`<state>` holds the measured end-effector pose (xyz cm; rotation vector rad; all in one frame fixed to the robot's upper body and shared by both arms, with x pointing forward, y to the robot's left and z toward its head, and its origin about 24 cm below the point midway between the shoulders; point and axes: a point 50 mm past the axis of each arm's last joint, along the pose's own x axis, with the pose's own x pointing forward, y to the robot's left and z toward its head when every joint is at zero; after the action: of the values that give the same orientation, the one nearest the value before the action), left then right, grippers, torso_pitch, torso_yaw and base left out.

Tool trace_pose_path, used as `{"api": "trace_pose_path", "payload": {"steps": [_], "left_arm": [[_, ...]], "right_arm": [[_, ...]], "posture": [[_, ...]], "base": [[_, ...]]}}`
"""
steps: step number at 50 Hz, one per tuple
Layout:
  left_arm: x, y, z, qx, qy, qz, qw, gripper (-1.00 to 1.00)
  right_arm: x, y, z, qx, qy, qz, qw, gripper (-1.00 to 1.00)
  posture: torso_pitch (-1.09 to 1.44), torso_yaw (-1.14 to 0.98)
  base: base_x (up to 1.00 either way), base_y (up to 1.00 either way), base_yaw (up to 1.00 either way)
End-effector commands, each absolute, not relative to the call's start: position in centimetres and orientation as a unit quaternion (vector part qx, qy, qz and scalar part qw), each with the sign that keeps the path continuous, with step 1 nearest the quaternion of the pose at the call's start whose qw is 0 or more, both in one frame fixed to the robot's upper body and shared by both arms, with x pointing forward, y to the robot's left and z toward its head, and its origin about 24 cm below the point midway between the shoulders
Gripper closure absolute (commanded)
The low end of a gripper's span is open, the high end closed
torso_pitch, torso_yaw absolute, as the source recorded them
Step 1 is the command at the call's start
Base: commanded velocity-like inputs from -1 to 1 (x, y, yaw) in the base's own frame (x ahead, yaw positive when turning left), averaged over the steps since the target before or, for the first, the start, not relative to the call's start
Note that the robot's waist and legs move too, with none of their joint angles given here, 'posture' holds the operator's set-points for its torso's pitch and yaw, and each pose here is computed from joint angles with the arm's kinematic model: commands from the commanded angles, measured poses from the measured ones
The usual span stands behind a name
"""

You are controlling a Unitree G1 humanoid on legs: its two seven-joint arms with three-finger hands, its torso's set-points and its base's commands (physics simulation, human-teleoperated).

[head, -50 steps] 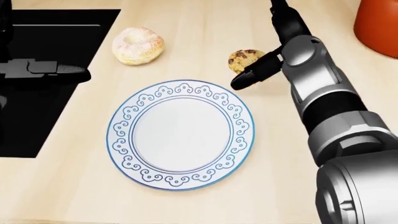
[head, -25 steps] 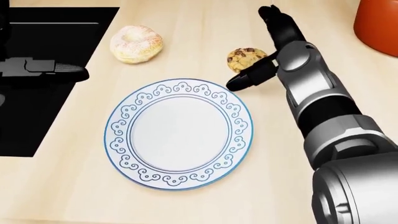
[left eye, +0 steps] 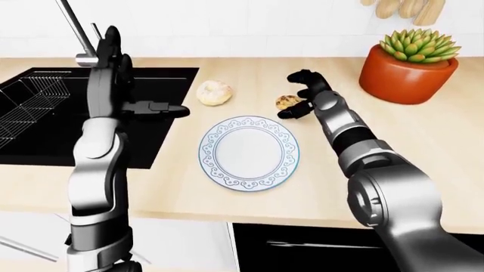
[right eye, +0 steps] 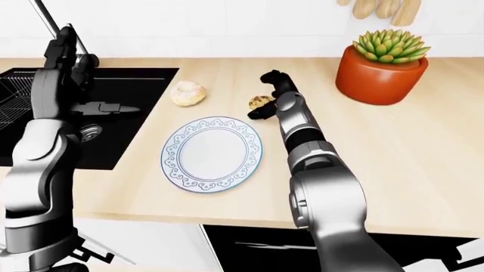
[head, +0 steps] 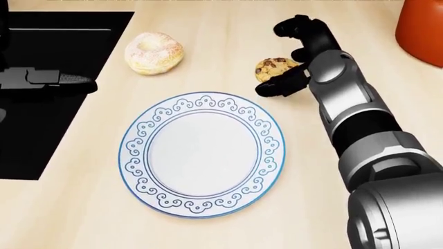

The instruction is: Place the pastries on the plates.

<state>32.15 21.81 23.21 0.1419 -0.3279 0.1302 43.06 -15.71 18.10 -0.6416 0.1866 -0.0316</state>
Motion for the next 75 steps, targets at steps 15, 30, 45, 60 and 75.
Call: {"api": "trace_pose_path", "payload": {"steps": [15, 30, 45, 60, 75], "left_arm": [[31.5, 21.9, 25.9, 0.079, -0.215, 0.068, 0.971, -1.00], [31.3, 22.1, 25.6, 0.078, -0.214, 0.073, 0.971, -1.00], [31.1, 22.3, 26.1, 0.079, -0.217, 0.075, 0.970, -1.00], [31.0, 22.3, 26.2, 0.079, -0.219, 0.075, 0.970, -1.00], [31.0, 22.4, 25.9, 0.078, -0.216, 0.078, 0.970, -1.00]], "right_arm": [[43.3, -15.5, 20.0, -0.334, 0.057, -0.013, 0.941, -0.29], [43.2, -15.5, 19.5, -0.355, 0.060, -0.006, 0.933, -0.14], [43.2, -15.4, 19.2, -0.390, 0.056, 0.005, 0.919, 0.02], [43.3, -15.4, 20.0, -0.394, 0.039, 0.001, 0.918, 0.29], [43.5, -15.5, 23.4, -0.381, -0.009, -0.014, 0.925, 0.37]], "posture": [[0.00, 0.00], [0.00, 0.00], [0.00, 0.00], [0.00, 0.00], [0.00, 0.00]], "base": [[0.00, 0.00, 0.00], [0.00, 0.00, 0.00], [0.00, 0.00, 0.00], [0.00, 0.00, 0.00], [0.00, 0.00, 0.00]]}}
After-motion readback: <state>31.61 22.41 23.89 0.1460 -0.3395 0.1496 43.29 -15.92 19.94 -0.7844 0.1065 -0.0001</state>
